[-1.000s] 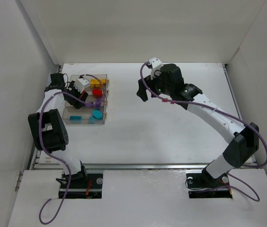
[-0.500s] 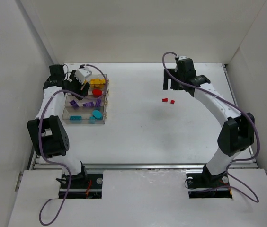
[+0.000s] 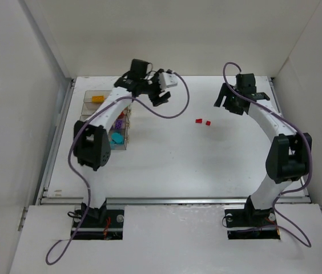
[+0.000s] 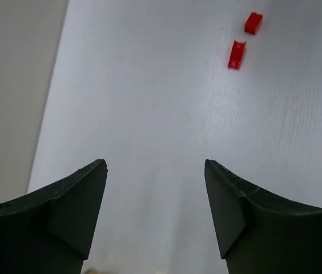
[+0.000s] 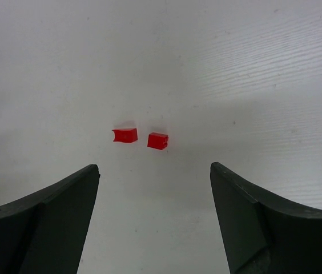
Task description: Sort the legos into containers by color
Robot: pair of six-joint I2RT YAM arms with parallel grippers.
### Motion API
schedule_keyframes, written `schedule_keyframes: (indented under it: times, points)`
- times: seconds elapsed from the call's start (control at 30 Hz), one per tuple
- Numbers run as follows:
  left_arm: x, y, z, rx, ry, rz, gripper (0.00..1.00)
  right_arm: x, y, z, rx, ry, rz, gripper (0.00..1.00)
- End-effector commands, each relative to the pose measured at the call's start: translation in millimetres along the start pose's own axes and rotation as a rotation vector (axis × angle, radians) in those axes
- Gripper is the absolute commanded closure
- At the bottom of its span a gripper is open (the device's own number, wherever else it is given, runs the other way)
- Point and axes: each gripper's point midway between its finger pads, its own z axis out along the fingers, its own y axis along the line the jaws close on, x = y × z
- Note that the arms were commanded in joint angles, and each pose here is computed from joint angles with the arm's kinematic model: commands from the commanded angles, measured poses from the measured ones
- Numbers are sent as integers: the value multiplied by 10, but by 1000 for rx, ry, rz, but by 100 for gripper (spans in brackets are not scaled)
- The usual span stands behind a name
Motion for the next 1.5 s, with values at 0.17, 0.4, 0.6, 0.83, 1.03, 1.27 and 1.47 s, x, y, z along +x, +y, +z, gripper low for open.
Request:
schedule_keyframes:
  times: [0.17,0.4,0.6,0.83,1.03,1.27,1.47]
  points:
    - [-257,-407,1313,136,-59,-36,32,-295,-19,-82,-32,-78,6,19]
    - [-321,-372,1147,47,-120,-157,38,-2,-271,524,41,114,-333,27]
    - [-114,-532,915,63,-4,-244,39,392,-114,824,-5,254,-404,32]
    - [-6,-500,679,14,52,-285,39,598,-15,818,1,260,-321,34]
    - [35,-399,563,-16,51,-342,40,704,-38,848,58,260,-288,39]
    - [64,-307,435,-47,45,-383,40,581,194,633,-47,186,-411,39]
    - [94,-258,291,-74,49,-390,40,703,206,536,-129,226,-541,41]
